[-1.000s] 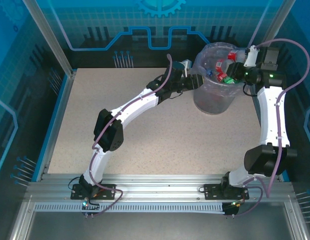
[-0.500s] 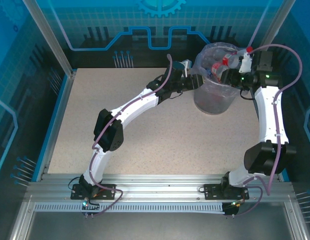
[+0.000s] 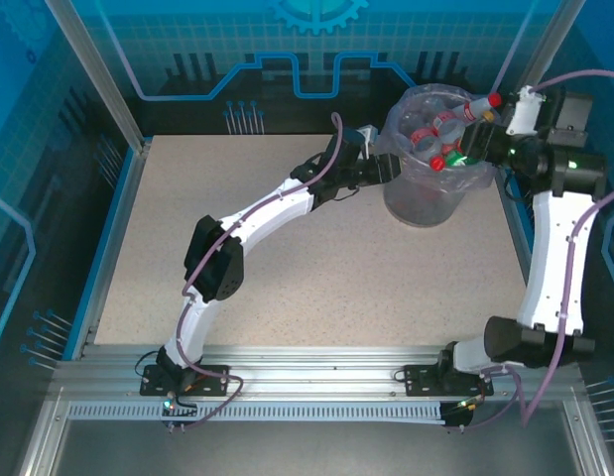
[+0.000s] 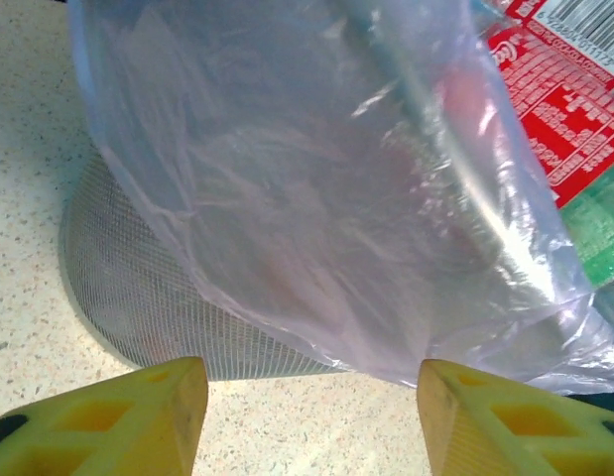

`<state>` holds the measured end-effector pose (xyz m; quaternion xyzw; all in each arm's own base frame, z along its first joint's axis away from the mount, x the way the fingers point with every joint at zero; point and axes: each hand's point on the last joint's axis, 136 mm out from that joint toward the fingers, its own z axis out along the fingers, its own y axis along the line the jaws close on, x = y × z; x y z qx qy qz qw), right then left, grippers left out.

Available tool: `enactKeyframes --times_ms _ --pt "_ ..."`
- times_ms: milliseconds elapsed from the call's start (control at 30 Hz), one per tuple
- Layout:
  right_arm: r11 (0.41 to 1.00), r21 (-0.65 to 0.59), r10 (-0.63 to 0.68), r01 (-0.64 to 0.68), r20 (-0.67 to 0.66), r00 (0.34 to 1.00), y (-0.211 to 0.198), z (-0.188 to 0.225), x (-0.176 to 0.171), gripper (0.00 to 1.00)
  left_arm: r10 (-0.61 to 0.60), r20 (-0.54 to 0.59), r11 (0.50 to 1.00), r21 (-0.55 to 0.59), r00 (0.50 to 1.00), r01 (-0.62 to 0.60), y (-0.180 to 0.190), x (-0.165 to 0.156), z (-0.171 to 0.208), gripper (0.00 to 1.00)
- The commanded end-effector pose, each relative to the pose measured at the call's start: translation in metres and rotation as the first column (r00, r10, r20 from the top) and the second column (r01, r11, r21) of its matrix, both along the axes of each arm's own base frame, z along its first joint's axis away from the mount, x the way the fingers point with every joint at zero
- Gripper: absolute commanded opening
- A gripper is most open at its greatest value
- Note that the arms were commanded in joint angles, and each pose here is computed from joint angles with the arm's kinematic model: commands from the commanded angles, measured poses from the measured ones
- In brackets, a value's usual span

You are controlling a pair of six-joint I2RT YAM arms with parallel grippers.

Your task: Put the plastic bottles in the bin

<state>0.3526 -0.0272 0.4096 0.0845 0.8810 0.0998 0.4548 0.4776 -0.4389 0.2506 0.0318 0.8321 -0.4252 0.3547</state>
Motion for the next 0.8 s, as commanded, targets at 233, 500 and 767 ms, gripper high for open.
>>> enactKeyframes --times_ms 233,500,767 --pt "0.979 -0.120 0.179 -0.162 0.150 0.972 0.038 -0.007 -0.054 1.00 0.027 0.253 1.000 0.001 0.967 -0.028 0.078 -0.025 0.098 0.85" --pt "0.953 -0.245 0.207 -0.179 0.095 0.974 0.064 -0.110 -0.081 1.00 0.237 0.295 0.898 0.298 0.926 -0.325 0.243 -0.075 0.048 0.99" --pt "0.933 -0.357 0.088 -0.037 0.130 0.988 0.041 -0.216 -0.074 1.00 0.486 0.392 0.547 0.560 0.781 -0.622 0.388 -0.125 -0.041 0.99"
